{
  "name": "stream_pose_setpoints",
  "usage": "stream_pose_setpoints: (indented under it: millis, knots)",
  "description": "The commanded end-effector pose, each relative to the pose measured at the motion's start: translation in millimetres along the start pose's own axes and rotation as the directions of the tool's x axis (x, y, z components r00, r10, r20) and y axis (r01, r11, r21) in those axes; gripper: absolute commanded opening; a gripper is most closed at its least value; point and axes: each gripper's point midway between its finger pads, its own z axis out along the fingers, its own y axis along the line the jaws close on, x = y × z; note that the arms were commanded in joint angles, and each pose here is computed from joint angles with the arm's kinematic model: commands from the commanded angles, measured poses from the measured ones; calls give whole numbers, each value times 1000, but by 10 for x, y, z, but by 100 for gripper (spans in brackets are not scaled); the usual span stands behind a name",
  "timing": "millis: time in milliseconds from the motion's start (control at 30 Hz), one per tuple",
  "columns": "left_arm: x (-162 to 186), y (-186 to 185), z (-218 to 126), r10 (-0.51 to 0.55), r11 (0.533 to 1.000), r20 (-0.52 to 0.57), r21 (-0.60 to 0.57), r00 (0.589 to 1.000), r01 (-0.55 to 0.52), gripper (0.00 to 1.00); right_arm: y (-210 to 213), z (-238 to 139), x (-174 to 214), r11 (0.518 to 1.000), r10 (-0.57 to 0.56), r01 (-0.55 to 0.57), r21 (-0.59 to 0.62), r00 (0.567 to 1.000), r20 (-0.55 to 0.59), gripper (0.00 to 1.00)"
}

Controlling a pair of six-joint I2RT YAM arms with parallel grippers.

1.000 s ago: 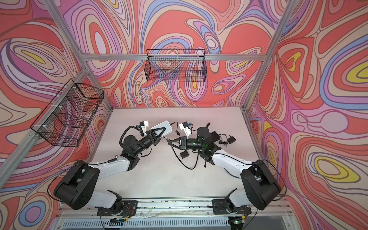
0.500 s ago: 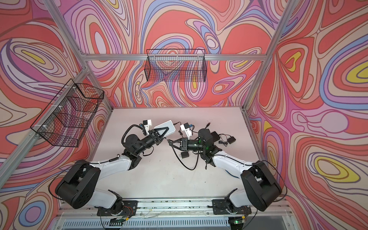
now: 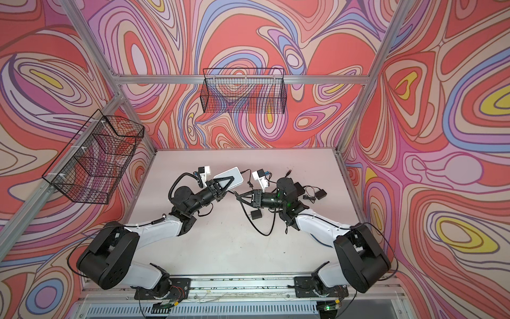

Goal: Insert the plug into the switch port

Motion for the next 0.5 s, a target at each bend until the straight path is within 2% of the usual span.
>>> stream_pose_setpoints:
  millis: [0,467]
  knots:
    - [18,-239,12,50,996,-8,74,999,-50,8,104,2,-99,999,-28,28,-28,999,18,0]
    - [65,-253,5,52,995,-17,84,999,-50,7,90,50,-156,999,-26,26,-39,1000,14,0]
